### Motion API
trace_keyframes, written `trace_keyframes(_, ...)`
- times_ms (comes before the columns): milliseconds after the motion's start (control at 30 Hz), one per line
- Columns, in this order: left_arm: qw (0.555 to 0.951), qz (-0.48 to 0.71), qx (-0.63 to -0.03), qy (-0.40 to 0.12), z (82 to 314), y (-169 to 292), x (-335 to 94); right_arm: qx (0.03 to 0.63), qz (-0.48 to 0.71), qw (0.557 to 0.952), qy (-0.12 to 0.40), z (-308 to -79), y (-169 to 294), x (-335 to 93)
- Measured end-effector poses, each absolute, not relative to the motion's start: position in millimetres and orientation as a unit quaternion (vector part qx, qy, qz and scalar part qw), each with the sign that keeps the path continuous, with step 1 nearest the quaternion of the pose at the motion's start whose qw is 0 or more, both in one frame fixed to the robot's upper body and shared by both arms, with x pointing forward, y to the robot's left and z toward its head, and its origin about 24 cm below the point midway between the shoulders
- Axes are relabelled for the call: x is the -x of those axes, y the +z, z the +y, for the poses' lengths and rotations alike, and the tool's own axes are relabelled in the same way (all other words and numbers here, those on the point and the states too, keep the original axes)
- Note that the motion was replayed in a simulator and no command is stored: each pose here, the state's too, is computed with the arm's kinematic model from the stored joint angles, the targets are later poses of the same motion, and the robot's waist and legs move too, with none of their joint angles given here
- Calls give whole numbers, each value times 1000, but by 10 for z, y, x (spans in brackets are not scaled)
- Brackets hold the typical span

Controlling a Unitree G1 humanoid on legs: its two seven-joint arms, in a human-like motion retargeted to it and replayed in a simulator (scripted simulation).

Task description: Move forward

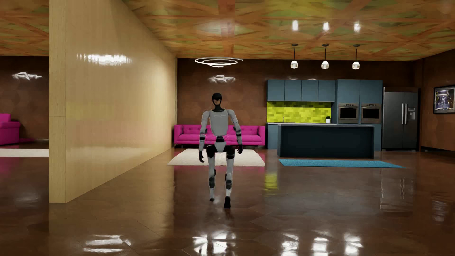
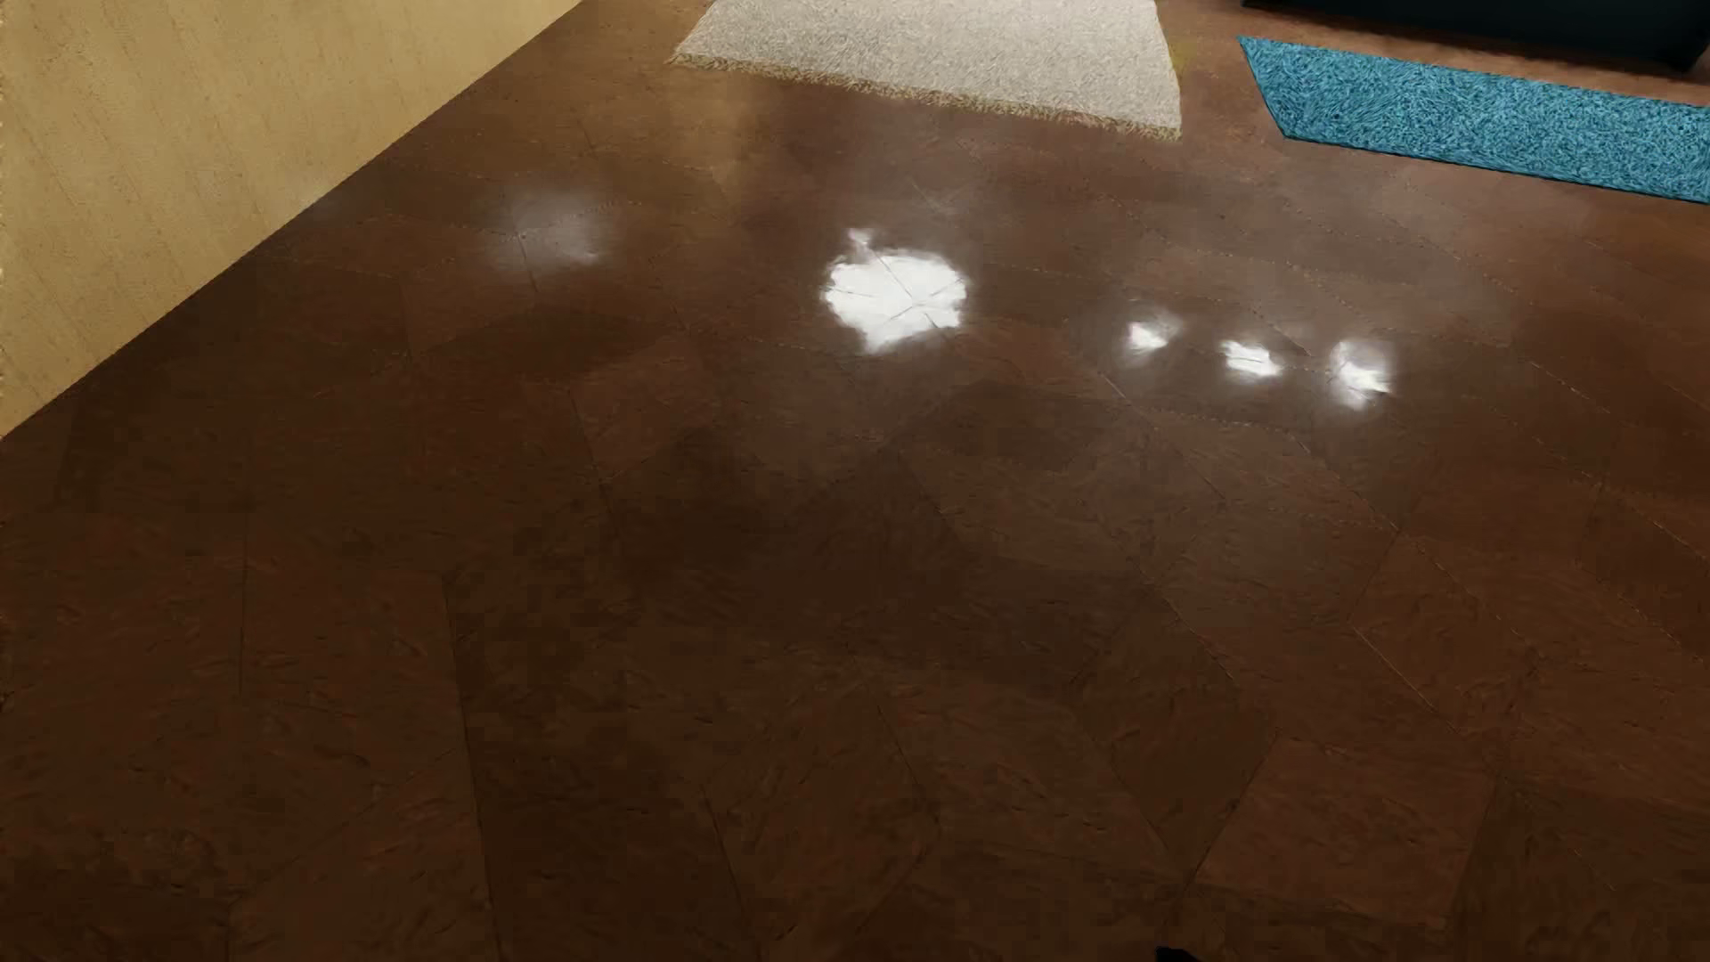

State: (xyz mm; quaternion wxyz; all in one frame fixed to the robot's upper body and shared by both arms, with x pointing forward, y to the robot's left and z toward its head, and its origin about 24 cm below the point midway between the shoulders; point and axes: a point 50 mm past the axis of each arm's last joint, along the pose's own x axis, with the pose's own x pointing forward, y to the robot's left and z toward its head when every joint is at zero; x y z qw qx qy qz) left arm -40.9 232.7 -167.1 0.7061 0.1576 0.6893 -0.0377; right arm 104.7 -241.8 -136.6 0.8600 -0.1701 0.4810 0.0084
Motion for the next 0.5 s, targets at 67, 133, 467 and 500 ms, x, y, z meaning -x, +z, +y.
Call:
trace_keyframes(67,724,669,-162,-43,2315,-1679,228,179,510,840,41,-2324,-1456,-851)
trace_keyframes(133,751,636,-171,-48,2318,-1668,-37,179,538,822,60,-2257,-1526,-626)
trace_keyframes(467,868,457,-196,-16,2480,-1283,-1341,181,628,746,129,-2046,-1652,186)
trace_keyframes(500,863,468,-190,-13,2478,-1317,-1267,179,638,737,129,-2043,-1660,260)
